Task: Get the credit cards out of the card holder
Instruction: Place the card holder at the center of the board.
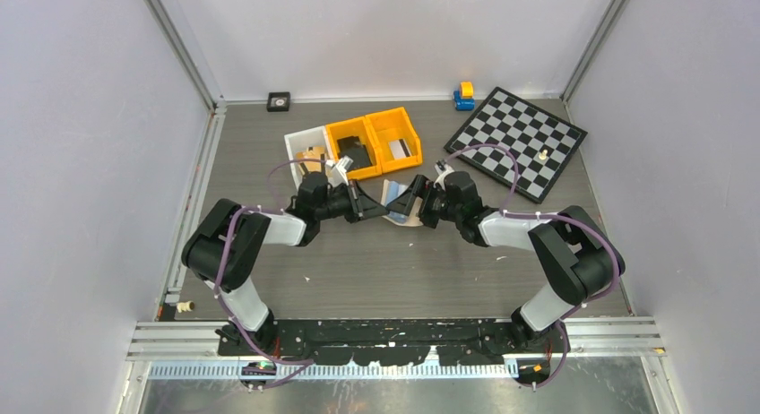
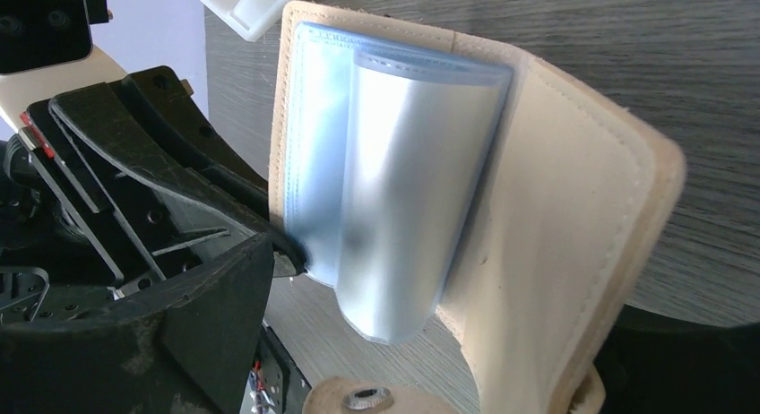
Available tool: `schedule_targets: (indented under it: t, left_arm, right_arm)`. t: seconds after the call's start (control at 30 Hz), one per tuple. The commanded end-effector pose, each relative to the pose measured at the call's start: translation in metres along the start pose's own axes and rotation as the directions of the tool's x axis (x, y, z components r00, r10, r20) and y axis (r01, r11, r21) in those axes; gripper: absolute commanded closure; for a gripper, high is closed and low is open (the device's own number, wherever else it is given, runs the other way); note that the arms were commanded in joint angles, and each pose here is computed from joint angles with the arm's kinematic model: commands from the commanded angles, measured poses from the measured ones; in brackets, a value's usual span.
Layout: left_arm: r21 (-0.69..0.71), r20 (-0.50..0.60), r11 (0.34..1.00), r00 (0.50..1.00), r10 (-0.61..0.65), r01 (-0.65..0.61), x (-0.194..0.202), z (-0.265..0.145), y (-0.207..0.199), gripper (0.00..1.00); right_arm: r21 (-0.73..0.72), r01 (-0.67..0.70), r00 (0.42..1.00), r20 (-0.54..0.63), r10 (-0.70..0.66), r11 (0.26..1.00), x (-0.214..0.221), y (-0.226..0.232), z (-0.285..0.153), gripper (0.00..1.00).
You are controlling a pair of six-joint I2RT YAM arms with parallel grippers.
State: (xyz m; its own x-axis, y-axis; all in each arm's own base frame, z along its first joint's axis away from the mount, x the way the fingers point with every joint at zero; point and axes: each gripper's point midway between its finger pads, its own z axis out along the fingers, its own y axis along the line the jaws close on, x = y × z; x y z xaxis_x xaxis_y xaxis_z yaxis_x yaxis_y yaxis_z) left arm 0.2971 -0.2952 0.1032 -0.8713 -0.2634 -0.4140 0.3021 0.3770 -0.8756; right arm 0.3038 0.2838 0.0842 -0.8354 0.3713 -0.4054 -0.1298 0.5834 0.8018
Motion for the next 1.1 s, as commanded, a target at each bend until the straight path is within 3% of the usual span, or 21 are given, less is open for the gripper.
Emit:
schedule_targets:
  t: [0.0,0.1,0.37,0.43,0.47,0.57,0.7,0.83,1.03,1.07]
  left_arm:
    - [0.161,-0.052,0.978,0.988,0.142,-0.132,0.005,0.005,-0.052,1.0]
    - [0.179,-0.061,0.973,0.985,0.159,-0.146,0.007,0.005,-0.057,1.0]
    - [0.207,-0.064,0.964,0.981,0.181,-0.165,0.008,0.003,-0.065,0.97]
    - [0.21,-0.061,0.963,0.981,0.184,-0.168,0.008,0.002,-0.066,0.88]
    - [0.207,-0.056,0.963,0.981,0.185,-0.17,0.008,0.001,-0.066,0.81]
    - [0.196,-0.042,0.966,0.982,0.183,-0.171,0.006,0.0,-0.064,0.68]
    - [0.175,-0.004,0.975,0.99,0.141,-0.138,-0.003,-0.006,-0.057,0.63]
    - [0.209,0.057,0.971,0.993,0.107,-0.116,-0.016,-0.015,-0.056,0.67]
    - [0.182,0.033,0.979,0.996,0.085,-0.09,-0.015,-0.012,-0.048,0.88]
    - [0.18,0.031,0.98,0.996,0.083,-0.087,-0.015,-0.011,-0.047,0.92]
  right_arm:
    - [-0.042,0.009,0.997,0.083,-0.005,0.999,-0.019,0.015,-0.001,0.13]
    - [-0.039,-0.015,0.996,0.091,0.018,0.999,-0.021,0.012,0.0,0.16]
    - [-0.021,-0.024,0.998,0.057,0.025,1.0,-0.017,0.008,0.005,0.51]
    - [-0.017,-0.025,0.999,0.043,0.025,1.0,-0.016,0.007,0.007,0.65]
    - [-0.014,-0.025,0.999,0.04,0.025,1.0,-0.015,0.006,0.007,0.68]
    - [-0.017,-0.021,0.999,0.036,0.022,1.0,-0.014,0.007,0.007,0.71]
    - [-0.03,-0.015,0.999,0.037,0.016,0.999,-0.015,0.01,0.005,0.74]
    - [-0.044,-0.013,0.999,0.031,0.015,0.999,-0.014,0.012,0.006,0.75]
    - [-0.073,-0.01,1.0,0.025,0.012,0.997,-0.013,0.017,0.005,0.77]
    - [-0.075,-0.008,1.0,0.028,0.01,0.997,-0.013,0.018,0.004,0.73]
